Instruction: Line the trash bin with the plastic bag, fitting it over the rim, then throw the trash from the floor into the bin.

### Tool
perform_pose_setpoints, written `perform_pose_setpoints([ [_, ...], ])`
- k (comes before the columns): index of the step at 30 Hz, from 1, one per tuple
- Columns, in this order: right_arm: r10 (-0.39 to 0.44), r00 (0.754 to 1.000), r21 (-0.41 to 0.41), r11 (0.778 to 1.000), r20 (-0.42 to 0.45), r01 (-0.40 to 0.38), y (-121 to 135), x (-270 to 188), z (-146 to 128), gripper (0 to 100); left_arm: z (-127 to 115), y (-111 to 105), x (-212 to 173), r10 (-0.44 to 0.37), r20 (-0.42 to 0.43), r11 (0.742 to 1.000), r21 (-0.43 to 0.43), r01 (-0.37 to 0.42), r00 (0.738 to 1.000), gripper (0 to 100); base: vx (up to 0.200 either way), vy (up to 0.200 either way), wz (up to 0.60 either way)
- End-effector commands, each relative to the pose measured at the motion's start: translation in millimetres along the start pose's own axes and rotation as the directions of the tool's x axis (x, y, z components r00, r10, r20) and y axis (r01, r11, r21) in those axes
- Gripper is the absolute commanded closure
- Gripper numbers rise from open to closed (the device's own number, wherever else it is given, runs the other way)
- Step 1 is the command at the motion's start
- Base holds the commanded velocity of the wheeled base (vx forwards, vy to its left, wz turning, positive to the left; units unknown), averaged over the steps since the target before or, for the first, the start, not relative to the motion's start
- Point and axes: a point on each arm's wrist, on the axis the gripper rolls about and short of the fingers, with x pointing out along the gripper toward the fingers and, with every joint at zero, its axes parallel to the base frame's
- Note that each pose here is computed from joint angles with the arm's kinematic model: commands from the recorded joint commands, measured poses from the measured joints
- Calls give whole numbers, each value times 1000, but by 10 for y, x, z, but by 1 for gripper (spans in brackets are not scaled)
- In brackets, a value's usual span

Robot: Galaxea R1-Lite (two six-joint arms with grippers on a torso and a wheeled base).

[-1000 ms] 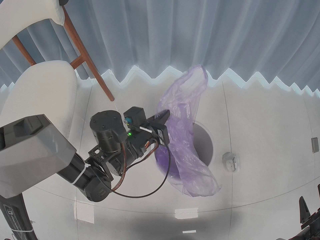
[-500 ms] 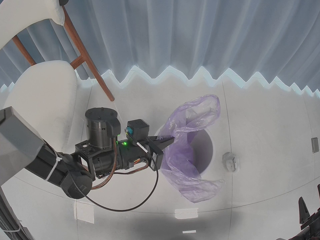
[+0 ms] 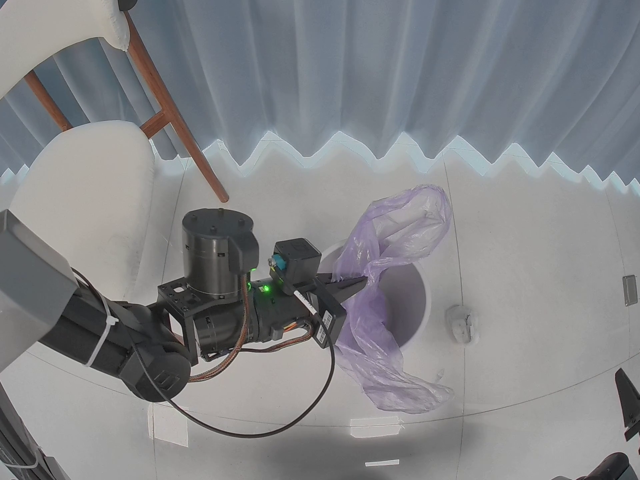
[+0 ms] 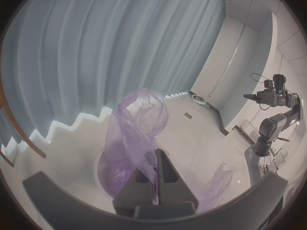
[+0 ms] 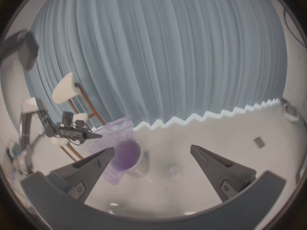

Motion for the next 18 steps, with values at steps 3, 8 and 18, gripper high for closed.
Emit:
perform_pose_setpoints([
  [3,314,819,458,886,-480,-71,401,1114,470,0,41,14,12,49,6,999,14,-49,999,100,0,0,0],
  [8,374,695,484,874,-613,-43,636,1708,381,0,66,20,40,50,11,999,17,-51,999,100,0,0,0],
  [18,396,686,516,856,-610,-35,942,2590,201,0,15,-31,91,64,-4,998,21,-64,998,100,0,0,0],
])
